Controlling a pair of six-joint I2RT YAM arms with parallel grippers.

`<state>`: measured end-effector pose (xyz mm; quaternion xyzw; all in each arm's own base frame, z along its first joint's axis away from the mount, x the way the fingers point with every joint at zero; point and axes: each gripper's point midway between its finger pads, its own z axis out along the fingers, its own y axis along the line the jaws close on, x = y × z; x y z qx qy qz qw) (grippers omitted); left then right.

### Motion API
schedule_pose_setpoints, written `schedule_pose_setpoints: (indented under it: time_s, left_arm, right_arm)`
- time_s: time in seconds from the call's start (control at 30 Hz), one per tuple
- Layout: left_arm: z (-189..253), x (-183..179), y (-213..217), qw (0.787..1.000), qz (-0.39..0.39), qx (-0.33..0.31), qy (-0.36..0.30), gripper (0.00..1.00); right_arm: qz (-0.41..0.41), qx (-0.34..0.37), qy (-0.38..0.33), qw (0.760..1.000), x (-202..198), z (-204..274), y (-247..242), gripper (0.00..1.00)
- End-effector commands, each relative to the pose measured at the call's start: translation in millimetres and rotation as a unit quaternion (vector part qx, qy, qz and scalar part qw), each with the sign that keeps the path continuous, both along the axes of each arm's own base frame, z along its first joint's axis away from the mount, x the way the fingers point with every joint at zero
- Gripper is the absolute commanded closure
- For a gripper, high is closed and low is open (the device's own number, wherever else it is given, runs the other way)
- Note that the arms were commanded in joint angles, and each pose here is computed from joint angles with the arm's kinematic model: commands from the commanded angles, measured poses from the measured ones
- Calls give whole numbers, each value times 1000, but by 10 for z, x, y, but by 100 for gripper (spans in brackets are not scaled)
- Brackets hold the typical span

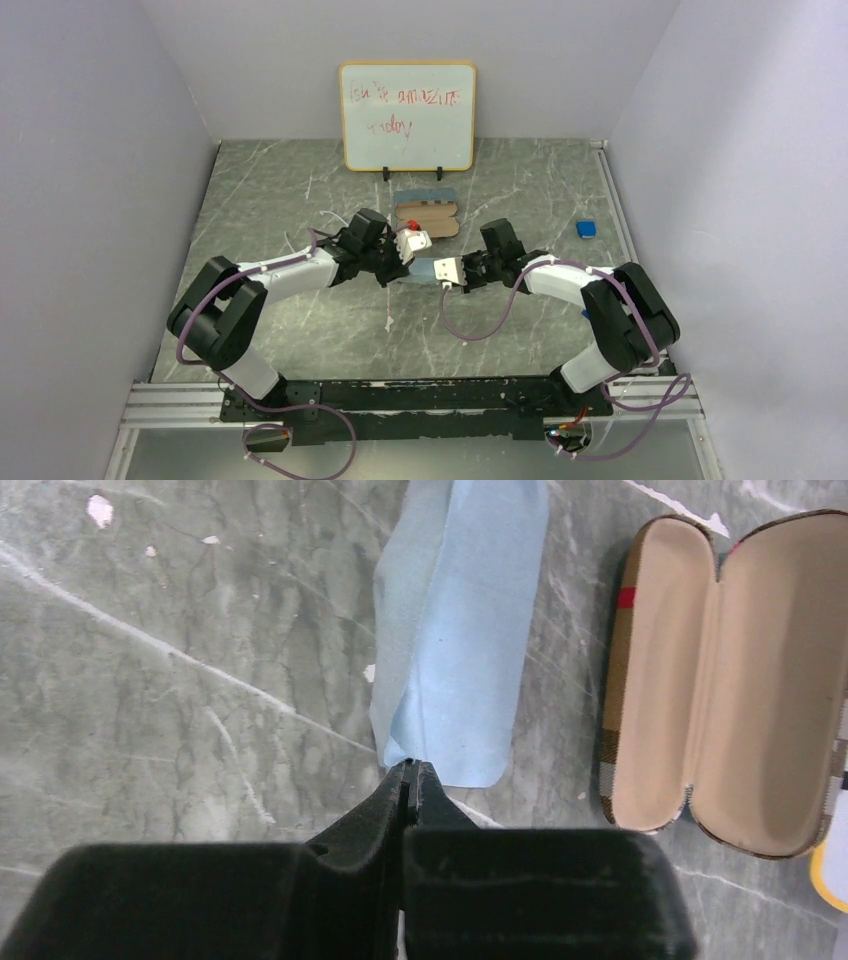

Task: Organize the sunglasses
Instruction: Fold the glasses cleaning cloth at the center of the board.

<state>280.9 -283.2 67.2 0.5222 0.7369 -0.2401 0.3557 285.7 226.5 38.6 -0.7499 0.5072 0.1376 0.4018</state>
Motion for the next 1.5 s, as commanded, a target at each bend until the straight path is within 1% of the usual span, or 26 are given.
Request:
schedule_pose_setpoints:
  time_s: [0.0, 0.43, 0.73, 1.0, 1.13, 1.33, 1.47]
  left_arm:
    - [173, 63, -2, 999, 4, -19, -25, 95]
    - [138, 110, 22, 999, 13, -13, -26, 94]
    - [197, -17, 44, 999, -22, -9, -27, 93]
    - [155, -102, 67, 999, -36, -5, -17, 90]
    - [117, -129, 78, 999, -38, -3, -11, 89]
    - [89, -145, 95, 999, -41, 3, -9, 89]
    - [88, -96, 93, 999, -30, 3, -14, 89]
  right_arm:
    - [-19, 25, -33, 999, 220, 192, 78, 100]
    - [-28, 28, -38, 998, 275, 240, 87, 100]
    - [31, 36, -37, 998, -23, 408, 59, 100]
    - [60, 23, -18, 998, -173, 347, 25, 100]
    - [44, 28, -10, 999, -135, 311, 34, 100]
    - [14, 48, -21, 999, -6, 412, 74, 100]
    - [-4, 50, -24, 998, 75, 419, 76, 100]
